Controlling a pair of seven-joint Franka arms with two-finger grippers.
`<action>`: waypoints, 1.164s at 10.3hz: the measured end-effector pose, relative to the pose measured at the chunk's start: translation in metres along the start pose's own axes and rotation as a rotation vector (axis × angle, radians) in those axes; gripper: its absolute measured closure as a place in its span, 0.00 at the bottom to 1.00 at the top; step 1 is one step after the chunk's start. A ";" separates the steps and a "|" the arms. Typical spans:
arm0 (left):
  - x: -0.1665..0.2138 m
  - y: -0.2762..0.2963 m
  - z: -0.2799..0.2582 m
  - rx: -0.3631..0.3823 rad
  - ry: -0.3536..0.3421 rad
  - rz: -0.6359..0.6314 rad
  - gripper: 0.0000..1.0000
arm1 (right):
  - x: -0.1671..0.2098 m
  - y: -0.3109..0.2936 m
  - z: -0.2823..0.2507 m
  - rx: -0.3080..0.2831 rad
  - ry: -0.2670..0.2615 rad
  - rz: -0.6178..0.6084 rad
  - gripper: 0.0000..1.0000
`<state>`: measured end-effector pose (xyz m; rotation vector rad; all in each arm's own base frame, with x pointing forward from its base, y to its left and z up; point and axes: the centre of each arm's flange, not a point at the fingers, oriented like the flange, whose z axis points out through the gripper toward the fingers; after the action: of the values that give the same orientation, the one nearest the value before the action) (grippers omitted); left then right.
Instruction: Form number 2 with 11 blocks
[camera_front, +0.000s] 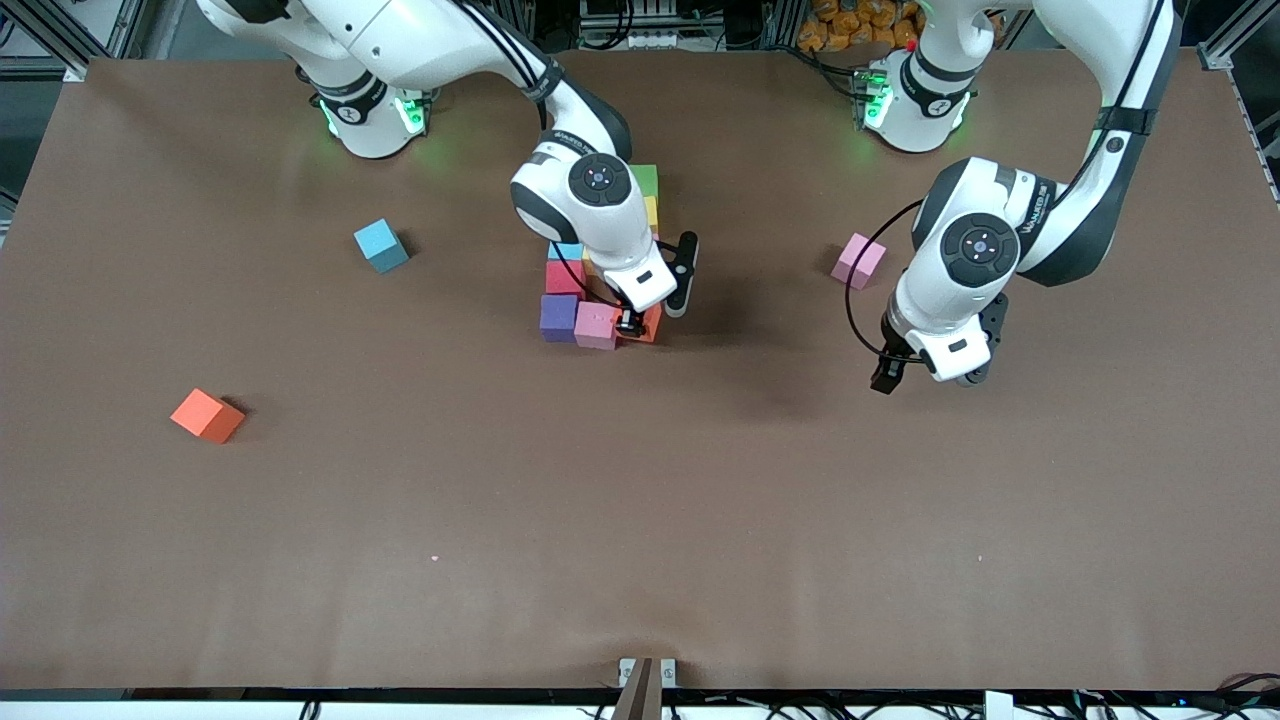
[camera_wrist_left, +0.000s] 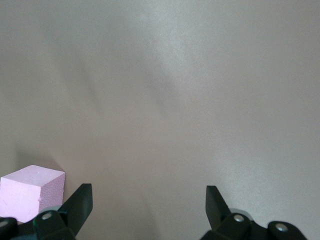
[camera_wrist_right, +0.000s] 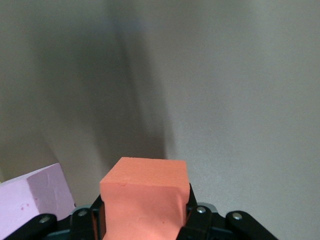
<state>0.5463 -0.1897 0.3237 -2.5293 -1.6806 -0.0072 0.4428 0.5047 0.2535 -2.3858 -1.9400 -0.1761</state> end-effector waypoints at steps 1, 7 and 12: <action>0.000 0.000 0.001 0.004 0.000 -0.004 0.00 | 0.003 -0.003 0.002 -0.002 0.005 -0.010 0.42; 0.001 -0.001 0.005 0.019 -0.002 -0.033 0.00 | -0.001 0.002 0.033 -0.005 0.009 -0.072 0.42; 0.001 -0.001 0.006 0.021 -0.011 -0.046 0.00 | -0.004 0.002 0.040 0.003 -0.008 -0.069 0.42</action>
<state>0.5454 -0.1884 0.3174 -2.4795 -1.7336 0.0214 0.4459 0.5047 0.2135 -2.3219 -2.0260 -0.1672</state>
